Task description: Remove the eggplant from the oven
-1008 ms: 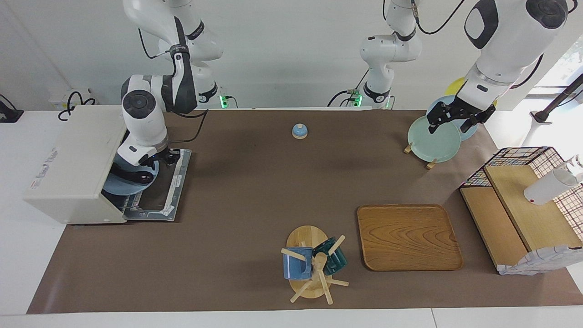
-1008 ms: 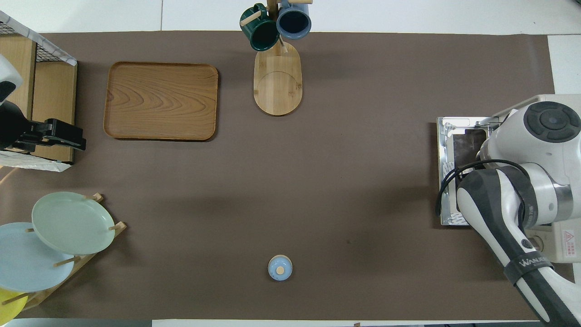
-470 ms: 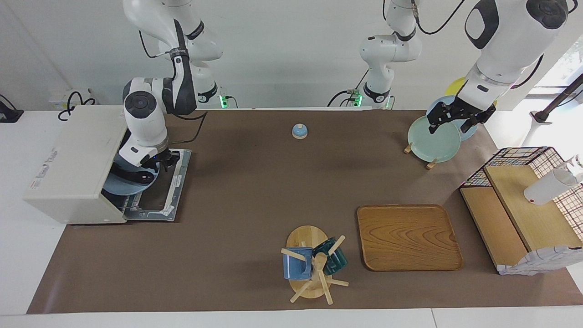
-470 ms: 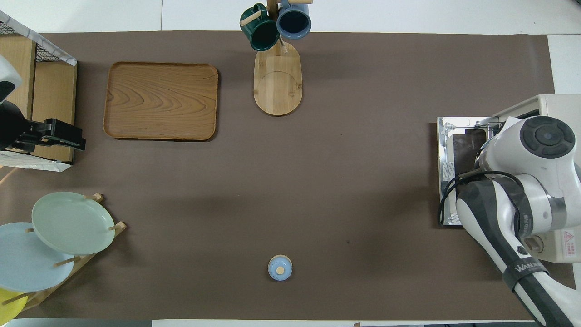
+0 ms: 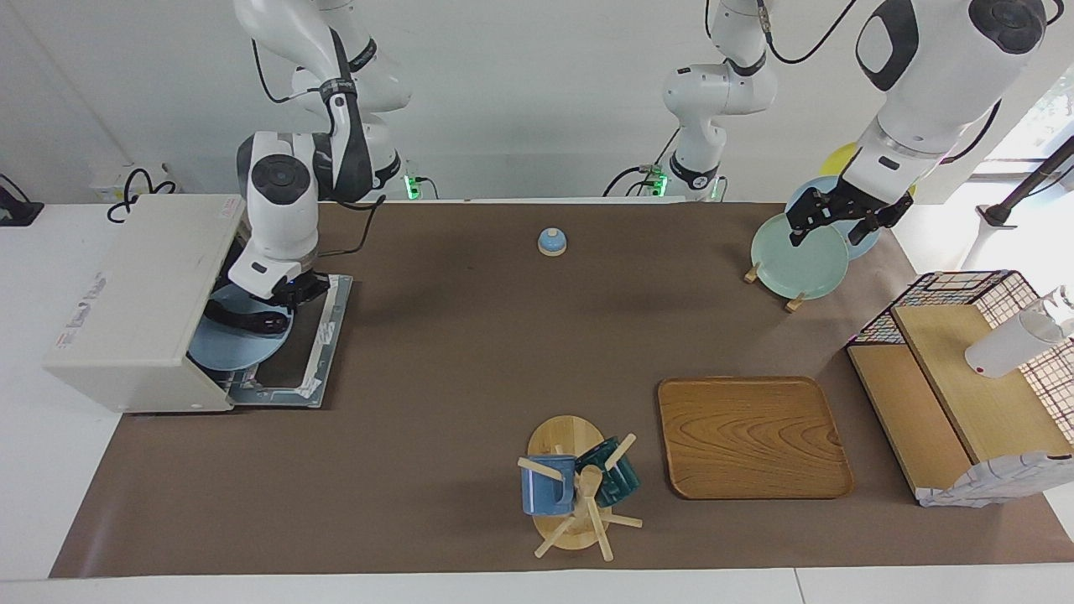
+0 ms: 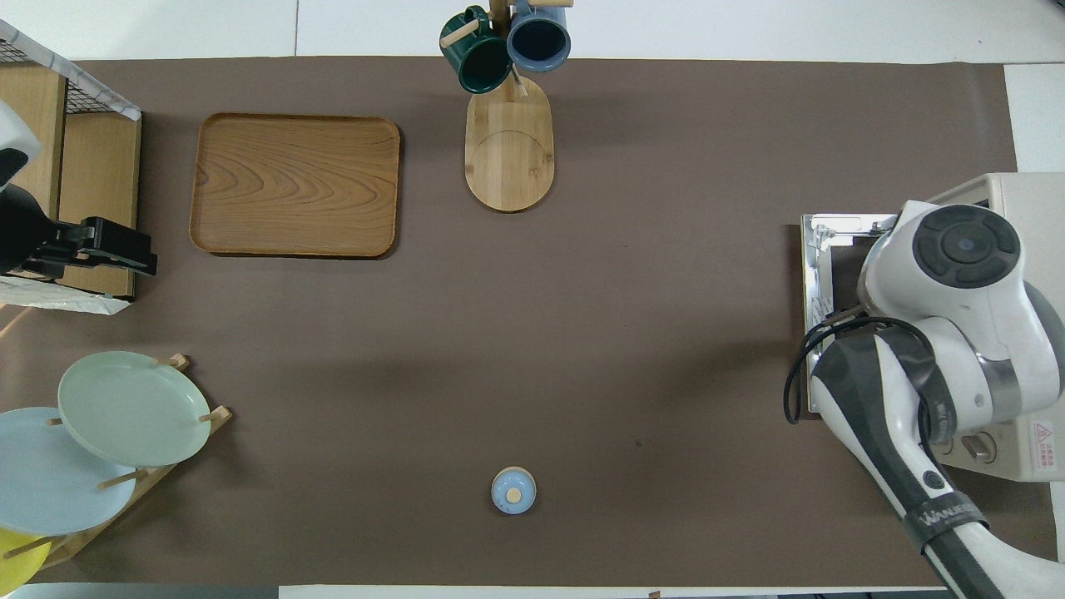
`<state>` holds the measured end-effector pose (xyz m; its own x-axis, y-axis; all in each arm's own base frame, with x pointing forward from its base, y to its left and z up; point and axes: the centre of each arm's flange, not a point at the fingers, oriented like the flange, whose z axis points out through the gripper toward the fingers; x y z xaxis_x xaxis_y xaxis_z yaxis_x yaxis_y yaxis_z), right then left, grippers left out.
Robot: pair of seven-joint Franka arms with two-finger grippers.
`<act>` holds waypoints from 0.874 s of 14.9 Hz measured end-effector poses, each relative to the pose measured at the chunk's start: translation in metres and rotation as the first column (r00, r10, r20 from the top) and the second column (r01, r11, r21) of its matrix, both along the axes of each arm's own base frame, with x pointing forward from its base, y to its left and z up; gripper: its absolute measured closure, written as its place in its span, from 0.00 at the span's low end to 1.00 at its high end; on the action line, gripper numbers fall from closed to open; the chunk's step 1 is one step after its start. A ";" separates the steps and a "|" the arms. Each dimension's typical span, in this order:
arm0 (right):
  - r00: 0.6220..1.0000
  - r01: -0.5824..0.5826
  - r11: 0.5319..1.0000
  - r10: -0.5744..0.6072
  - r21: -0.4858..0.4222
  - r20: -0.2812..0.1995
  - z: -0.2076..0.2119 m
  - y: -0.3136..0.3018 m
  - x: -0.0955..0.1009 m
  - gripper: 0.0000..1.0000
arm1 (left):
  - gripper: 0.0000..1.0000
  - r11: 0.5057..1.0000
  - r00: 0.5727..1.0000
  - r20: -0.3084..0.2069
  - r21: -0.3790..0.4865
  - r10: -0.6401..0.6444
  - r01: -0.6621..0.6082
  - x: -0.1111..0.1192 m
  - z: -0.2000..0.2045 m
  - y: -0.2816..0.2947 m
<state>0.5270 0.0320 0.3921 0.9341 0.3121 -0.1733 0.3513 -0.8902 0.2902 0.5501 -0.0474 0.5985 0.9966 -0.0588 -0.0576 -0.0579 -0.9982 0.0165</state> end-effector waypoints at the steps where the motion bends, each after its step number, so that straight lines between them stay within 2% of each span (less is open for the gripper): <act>1: 1.000 -0.005 1.000 0.005 0.010 0.005 0.011 0.029 0.004 0.97 | 0.00 1.000 1.000 0.001 0.000 0.000 0.000 0.000 0.000 0.000; 4: 0.999 -0.038 0.999 0.037 0.037 0.032 0.032 0.110 0.004 0.97 | 0.00 1.000 1.000 0.003 0.000 0.000 0.000 0.000 0.000 0.000; 7: 0.996 -0.037 0.998 0.033 0.042 0.083 0.040 0.190 -0.010 0.97 | 0.00 1.000 1.000 0.004 0.000 0.000 0.000 0.000 0.000 0.000; 11: 0.993 0.066 0.997 -0.069 0.036 0.099 0.051 0.309 -0.027 0.97 | 0.00 1.000 1.000 0.004 0.000 -0.002 0.002 0.000 0.001 -0.001; 13: 0.986 0.113 0.993 -0.116 0.028 0.120 0.036 0.377 -0.031 0.97 | 0.00 1.000 1.000 0.004 0.000 -0.001 0.001 0.000 0.001 -0.001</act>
